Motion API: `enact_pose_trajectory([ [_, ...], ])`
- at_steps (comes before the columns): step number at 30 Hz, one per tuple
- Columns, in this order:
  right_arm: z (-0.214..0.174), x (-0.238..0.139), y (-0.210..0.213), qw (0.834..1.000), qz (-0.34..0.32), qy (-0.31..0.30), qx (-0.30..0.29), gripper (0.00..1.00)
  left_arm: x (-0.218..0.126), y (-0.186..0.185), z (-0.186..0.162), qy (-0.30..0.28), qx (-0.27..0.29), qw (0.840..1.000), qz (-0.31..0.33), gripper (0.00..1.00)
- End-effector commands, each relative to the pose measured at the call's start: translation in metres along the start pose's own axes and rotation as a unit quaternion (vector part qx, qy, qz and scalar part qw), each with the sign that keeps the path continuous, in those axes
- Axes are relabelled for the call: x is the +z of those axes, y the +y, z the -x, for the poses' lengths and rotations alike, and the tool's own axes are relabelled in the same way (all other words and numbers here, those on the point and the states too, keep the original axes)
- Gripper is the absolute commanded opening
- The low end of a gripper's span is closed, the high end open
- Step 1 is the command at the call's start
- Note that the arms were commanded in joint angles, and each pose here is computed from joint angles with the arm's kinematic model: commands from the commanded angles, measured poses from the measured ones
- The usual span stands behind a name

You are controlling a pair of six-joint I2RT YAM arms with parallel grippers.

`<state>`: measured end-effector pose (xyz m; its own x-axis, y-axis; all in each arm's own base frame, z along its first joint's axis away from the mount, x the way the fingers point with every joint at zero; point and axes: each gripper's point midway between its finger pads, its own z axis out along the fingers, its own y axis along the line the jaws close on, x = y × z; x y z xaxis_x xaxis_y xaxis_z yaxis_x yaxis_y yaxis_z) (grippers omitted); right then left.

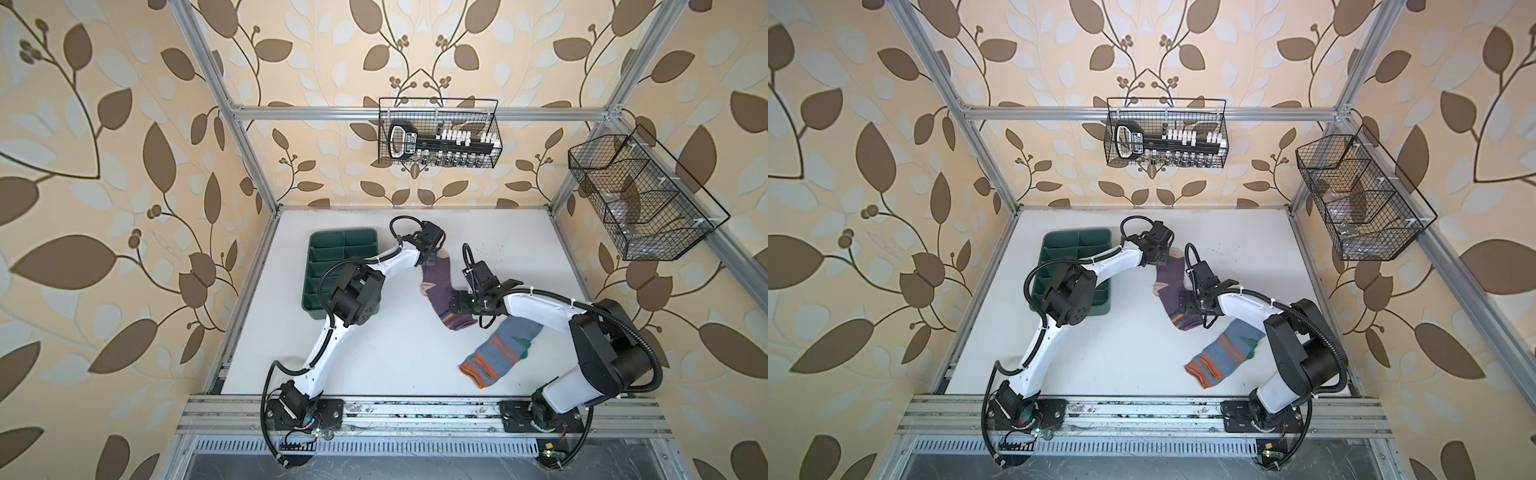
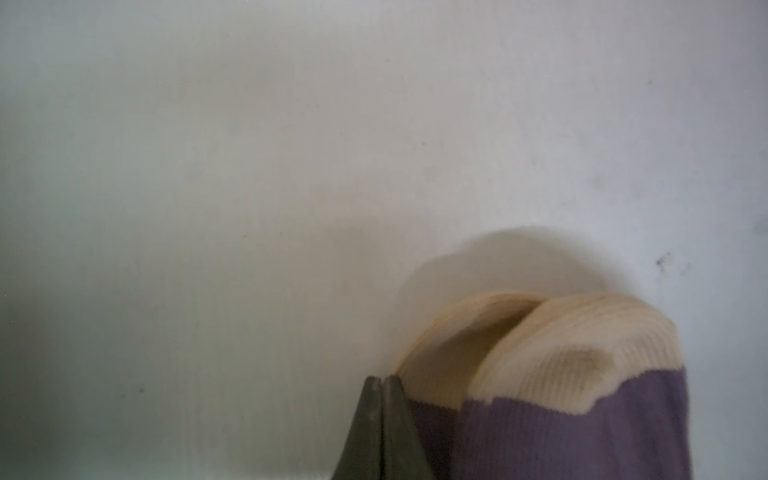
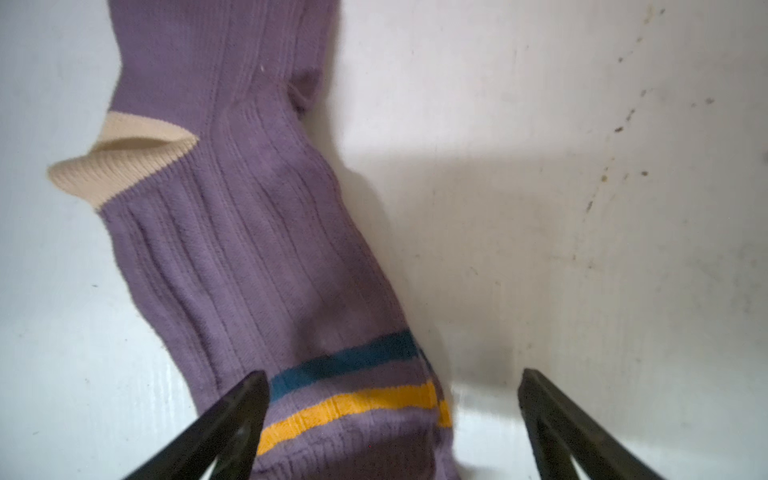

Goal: Roll the socks

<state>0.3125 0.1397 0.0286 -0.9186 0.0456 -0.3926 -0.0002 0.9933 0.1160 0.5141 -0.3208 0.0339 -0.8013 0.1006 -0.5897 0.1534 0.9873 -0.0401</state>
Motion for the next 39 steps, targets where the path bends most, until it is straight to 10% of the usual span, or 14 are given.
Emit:
enact_pose_trajectory([
  [1, 0.003, 0.001, 0.004, 1.000, -0.018, 0.002, -0.018, 0.95, 0.008, 0.009, -0.002, 0.001, 0.020, 1.000, 0.002, 0.00],
  [39, -0.046, 0.008, 0.005, 0.990, -0.088, 0.049, -0.099, 0.96, 0.009, 0.032, 0.045, -0.020, 0.069, 0.997, -0.021, 0.01],
])
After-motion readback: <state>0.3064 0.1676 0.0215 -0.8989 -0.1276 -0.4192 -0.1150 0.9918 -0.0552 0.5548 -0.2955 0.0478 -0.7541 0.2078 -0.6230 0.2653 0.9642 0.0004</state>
